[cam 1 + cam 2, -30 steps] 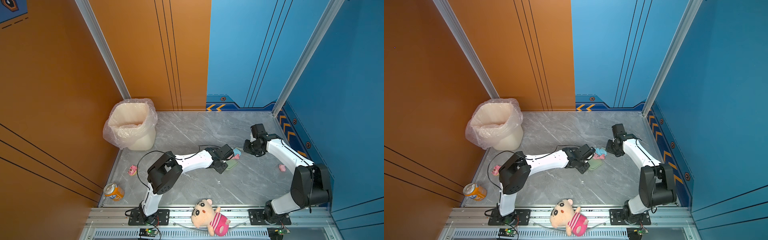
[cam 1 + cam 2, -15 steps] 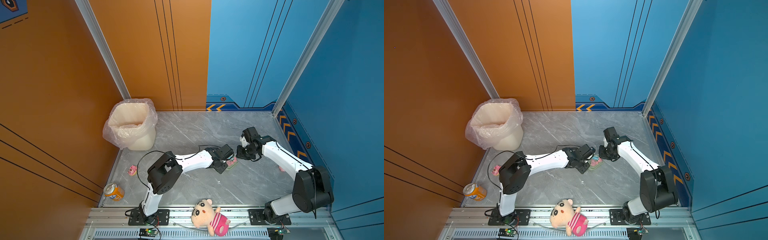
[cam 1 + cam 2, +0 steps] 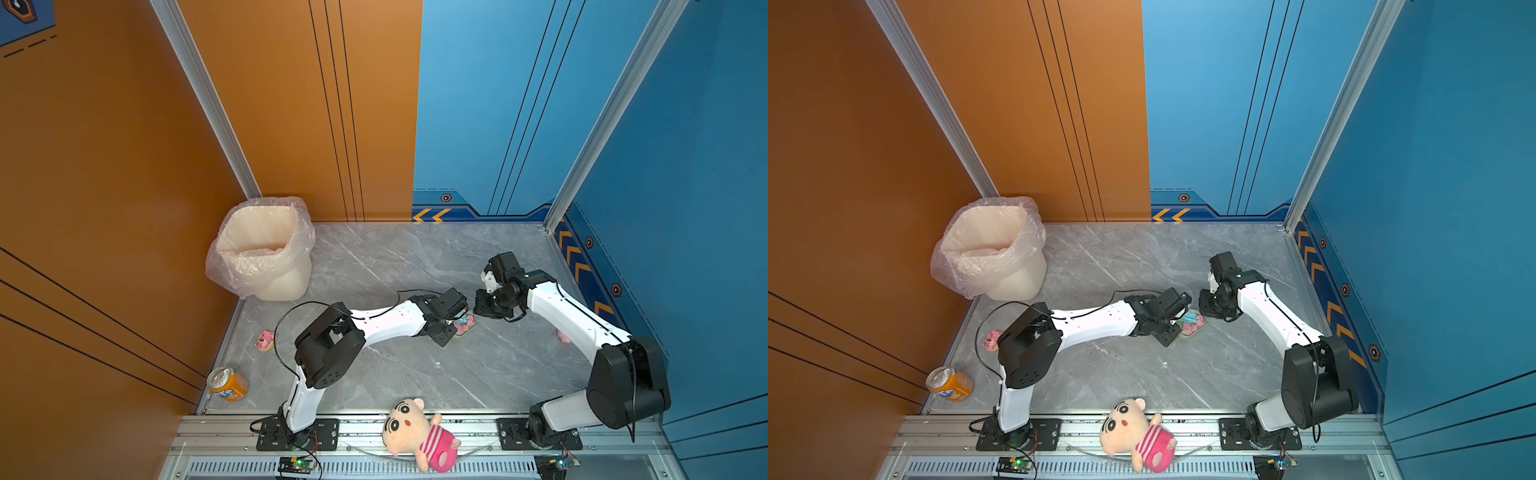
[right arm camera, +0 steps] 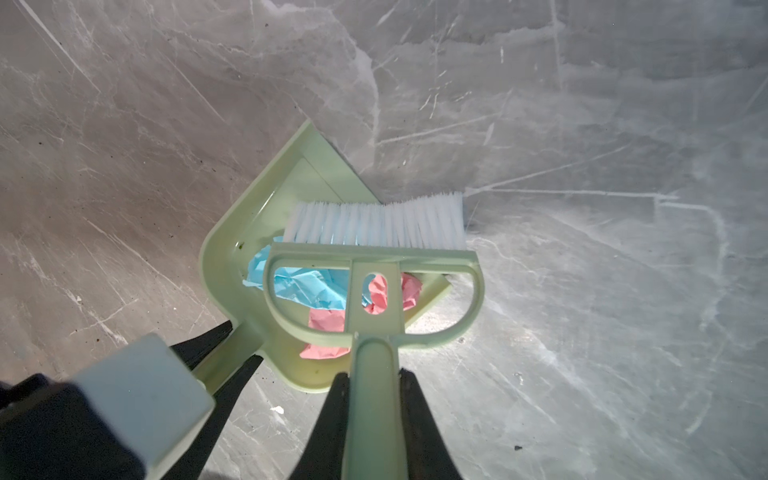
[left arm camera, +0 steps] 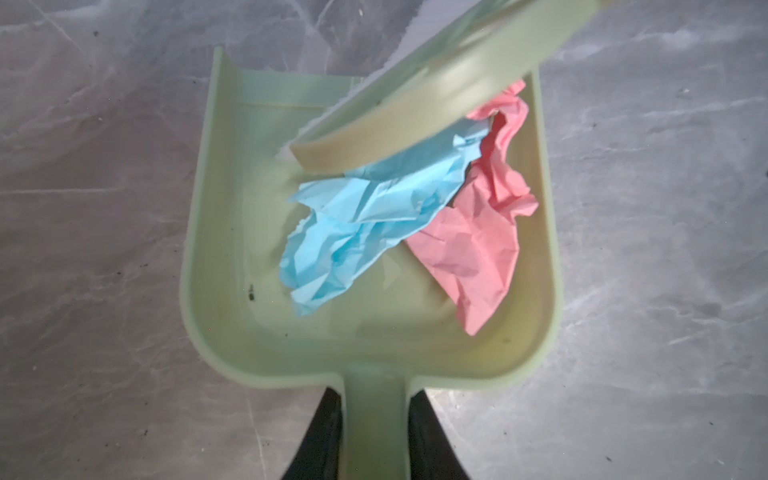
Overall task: Sweep away the paper scraps from the table
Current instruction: 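Sweep the scraps into the dustpan held by the left gripper with the right brush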
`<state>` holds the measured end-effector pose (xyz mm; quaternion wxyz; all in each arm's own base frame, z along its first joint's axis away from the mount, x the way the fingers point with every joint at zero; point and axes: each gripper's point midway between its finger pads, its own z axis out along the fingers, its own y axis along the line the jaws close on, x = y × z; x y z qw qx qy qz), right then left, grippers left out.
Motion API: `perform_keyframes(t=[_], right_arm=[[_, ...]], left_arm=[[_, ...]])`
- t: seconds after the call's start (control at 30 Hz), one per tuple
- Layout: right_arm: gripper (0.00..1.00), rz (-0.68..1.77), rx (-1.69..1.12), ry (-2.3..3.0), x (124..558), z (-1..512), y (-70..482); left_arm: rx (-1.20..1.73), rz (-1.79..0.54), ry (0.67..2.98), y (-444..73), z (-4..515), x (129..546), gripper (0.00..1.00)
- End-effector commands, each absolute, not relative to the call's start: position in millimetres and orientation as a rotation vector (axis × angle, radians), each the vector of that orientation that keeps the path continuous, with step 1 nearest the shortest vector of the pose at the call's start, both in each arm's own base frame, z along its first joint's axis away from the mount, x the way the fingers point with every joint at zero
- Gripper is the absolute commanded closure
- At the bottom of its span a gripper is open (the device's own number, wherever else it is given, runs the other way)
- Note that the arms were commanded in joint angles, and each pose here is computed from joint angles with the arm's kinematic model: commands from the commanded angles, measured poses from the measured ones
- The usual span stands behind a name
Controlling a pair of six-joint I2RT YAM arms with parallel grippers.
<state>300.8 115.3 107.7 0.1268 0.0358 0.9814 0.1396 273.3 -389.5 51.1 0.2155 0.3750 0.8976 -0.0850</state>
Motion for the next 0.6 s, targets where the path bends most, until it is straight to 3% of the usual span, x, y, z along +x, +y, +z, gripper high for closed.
perform_keyframes(t=[0.0,0.57], right_arm=[[1.00,0.383,0.163,2.835,302.0,120.5,103.5],[1.00,0.520,0.496,2.522,334.8,189.4,58.6]], left_arm=[[1.000,-0.246,2.481,-386.3,45.2,277.1,0.87],[0.908,-0.265,2.420,-376.4,62.2,291.9,0.86]])
